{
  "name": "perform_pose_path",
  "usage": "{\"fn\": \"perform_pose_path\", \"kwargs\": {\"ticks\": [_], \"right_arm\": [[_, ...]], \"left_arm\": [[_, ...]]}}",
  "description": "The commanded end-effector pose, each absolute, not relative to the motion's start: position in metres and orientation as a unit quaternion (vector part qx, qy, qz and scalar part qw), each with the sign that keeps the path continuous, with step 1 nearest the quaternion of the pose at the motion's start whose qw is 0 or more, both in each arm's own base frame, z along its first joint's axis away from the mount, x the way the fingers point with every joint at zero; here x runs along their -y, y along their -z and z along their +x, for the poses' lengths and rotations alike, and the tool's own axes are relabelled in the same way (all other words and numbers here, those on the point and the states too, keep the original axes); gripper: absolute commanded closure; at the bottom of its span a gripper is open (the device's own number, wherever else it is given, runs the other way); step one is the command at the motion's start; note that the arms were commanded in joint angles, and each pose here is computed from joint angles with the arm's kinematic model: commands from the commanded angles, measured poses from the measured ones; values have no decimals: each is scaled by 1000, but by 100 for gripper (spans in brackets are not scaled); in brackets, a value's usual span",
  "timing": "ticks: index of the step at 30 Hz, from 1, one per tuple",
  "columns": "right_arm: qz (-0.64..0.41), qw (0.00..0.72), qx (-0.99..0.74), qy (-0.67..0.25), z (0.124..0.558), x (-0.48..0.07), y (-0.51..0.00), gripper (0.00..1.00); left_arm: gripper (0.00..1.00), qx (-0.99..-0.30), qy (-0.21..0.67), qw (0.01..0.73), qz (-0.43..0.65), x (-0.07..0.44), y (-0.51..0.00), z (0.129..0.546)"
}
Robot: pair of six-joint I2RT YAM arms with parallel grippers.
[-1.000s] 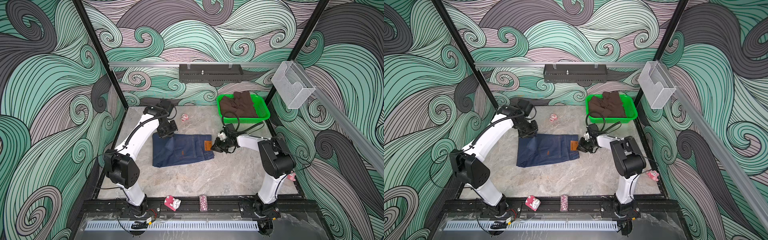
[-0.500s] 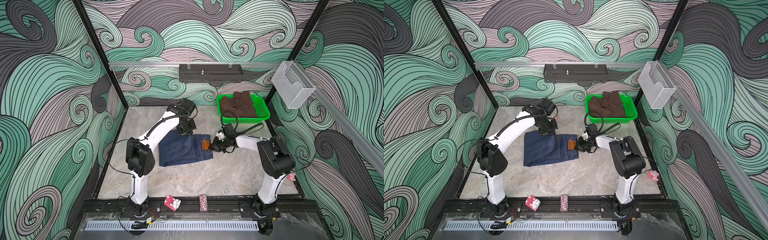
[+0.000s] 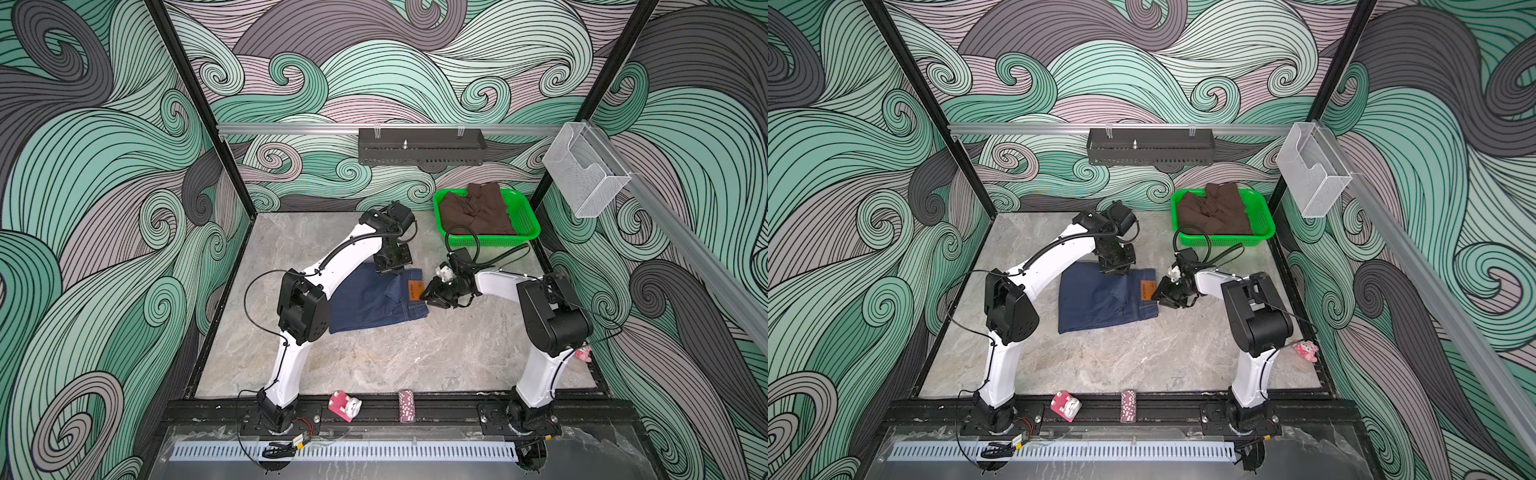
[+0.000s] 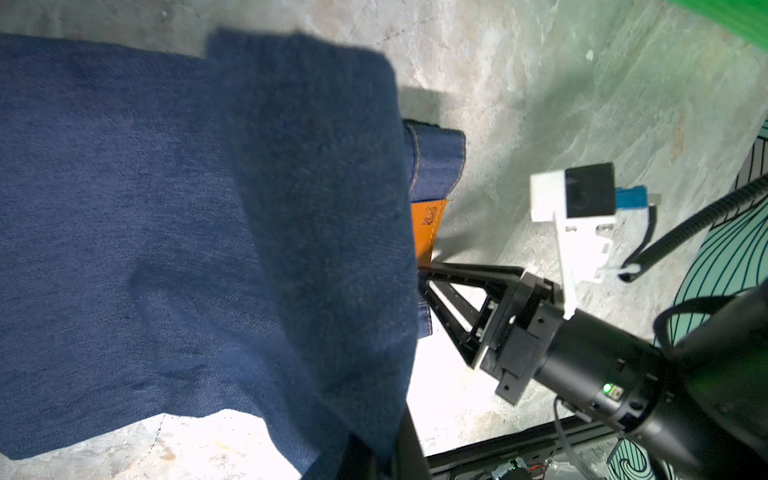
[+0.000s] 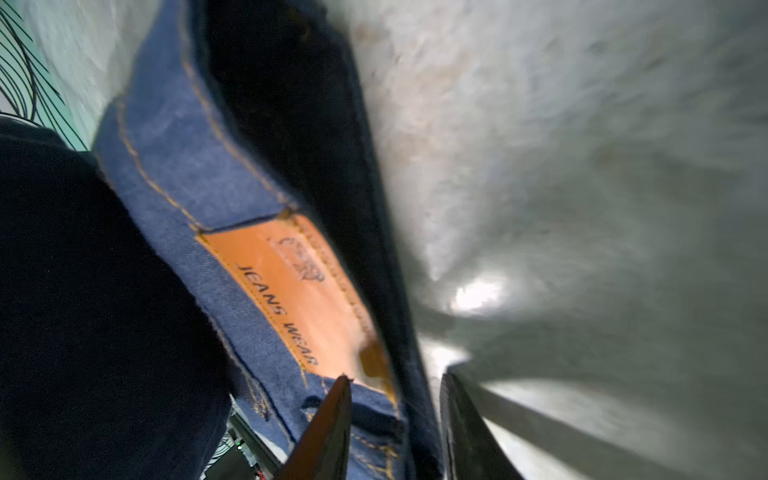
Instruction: Fold and stack the trousers
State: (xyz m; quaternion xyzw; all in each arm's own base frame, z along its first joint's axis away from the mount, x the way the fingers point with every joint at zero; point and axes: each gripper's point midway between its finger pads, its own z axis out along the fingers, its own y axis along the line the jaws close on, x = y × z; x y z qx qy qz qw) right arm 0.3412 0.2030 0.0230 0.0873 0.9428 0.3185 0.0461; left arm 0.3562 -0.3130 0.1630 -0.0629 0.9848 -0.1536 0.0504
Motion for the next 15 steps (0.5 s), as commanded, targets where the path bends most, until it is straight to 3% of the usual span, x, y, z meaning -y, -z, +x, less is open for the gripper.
{"fn": "perform_pose_path", "kwargs": {"ticks": [1, 7, 15], "right_arm": [[86, 62, -948, -301, 344, -183, -29, 62], [97, 58, -943, -312, 346, -180, -28, 72], [107, 52, -938, -325, 345, -184, -26, 77]], "left_arm": [[100, -986, 155, 43, -45, 321, -164, 353], [100, -988, 147, 34, -41, 329, -149, 357], [100, -990, 137, 14, -25, 342, -127, 353]]}}
